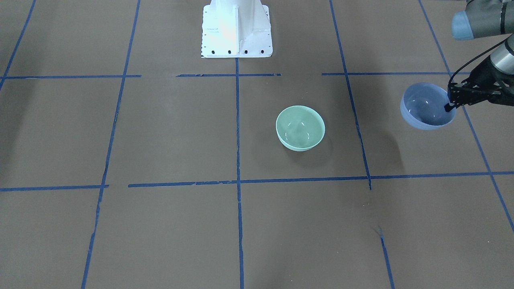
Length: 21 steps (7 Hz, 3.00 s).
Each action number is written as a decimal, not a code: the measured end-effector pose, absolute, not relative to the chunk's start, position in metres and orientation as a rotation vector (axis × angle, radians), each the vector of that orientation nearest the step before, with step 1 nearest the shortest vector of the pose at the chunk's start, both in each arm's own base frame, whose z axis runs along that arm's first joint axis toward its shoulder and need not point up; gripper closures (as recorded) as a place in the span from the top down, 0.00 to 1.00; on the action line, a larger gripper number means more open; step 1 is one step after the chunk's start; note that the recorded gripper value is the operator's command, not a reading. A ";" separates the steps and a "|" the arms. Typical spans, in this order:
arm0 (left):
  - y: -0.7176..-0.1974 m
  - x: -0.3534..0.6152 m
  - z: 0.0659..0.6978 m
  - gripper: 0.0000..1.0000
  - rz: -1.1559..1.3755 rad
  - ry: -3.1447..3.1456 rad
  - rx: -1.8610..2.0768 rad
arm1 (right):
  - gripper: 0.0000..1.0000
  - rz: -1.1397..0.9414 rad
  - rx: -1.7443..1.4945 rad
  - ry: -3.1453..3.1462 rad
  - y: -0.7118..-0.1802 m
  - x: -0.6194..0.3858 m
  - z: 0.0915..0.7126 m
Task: Stack blue bowl on green bowl
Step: 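Grasp the blue bowl rim with the left gripper and lift it, then carry the blue bowl with the left gripper over the green bowl, then lower the blue bowl into the green bowl and open the left gripper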
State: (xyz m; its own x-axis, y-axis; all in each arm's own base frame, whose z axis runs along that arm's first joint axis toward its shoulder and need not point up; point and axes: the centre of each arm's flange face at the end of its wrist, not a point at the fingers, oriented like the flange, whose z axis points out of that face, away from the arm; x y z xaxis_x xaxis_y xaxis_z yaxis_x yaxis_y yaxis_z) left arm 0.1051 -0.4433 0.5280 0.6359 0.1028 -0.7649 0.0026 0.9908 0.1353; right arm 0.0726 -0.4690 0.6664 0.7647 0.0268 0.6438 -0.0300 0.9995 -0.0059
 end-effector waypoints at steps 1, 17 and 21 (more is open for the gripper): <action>-0.446 0.076 0.500 0.00 0.046 0.851 0.137 | 1.00 0.031 0.005 -0.700 -0.469 0.073 0.666; -0.441 0.371 0.307 0.00 -0.266 1.028 -0.078 | 1.00 0.031 0.005 -0.700 -0.469 0.073 0.666; -0.445 0.384 0.317 1.00 -0.259 1.014 -0.089 | 1.00 0.031 0.005 -0.700 -0.469 0.073 0.666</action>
State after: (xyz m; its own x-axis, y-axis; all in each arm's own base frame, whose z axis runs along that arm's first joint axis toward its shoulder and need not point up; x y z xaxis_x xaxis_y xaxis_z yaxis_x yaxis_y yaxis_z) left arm 0.3840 -0.4452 0.3167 0.5011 -0.2549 -0.8270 0.1729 0.9659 -0.1929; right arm 0.0726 -0.4690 0.6664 0.7647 0.0270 0.6438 -0.0300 0.9995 -0.0062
